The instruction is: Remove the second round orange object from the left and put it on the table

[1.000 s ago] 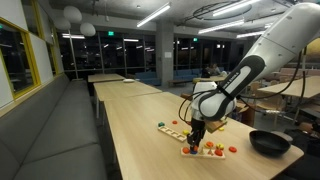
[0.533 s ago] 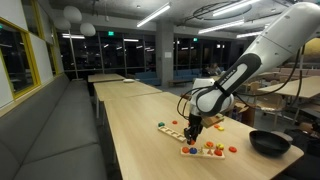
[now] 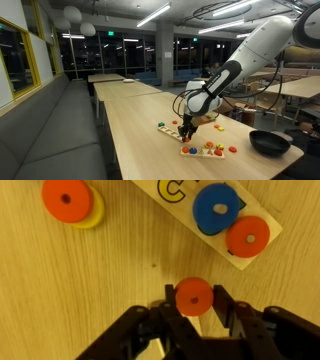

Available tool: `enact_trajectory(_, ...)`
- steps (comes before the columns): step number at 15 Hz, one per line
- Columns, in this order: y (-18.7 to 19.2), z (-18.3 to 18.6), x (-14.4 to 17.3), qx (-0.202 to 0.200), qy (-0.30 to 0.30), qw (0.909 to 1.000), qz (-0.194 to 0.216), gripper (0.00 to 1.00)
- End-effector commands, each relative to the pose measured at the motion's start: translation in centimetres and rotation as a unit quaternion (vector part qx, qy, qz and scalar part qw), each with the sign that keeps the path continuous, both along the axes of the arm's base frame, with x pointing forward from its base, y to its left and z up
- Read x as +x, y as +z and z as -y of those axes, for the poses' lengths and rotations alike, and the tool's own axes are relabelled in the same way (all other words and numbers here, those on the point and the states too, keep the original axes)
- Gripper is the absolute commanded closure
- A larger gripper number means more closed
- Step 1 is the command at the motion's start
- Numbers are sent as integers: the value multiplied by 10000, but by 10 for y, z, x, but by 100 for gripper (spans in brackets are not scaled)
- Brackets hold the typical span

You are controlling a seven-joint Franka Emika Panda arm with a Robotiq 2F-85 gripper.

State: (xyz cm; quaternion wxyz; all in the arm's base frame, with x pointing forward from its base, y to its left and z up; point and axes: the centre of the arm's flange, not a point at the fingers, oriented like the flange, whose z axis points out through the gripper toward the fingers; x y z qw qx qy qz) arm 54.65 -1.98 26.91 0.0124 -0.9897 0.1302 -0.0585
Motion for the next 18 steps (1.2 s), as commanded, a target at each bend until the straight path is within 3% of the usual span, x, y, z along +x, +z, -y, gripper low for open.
enact_trajectory(1, -17, 14, 31, -137, -338, 9993, -124, 76)
enact_trajectory(11, -23, 40, 47, -212, -743, 9967, -240, 75)
enact_trajectory(12, -22, 40, 47, -224, -778, 9964, -264, 33)
enact_trajectory(14, -17, 39, 46, -244, -823, 9959, -290, 27)
enact_trajectory(18, 7, 36, 47, -275, -871, 9945, -510, 0)
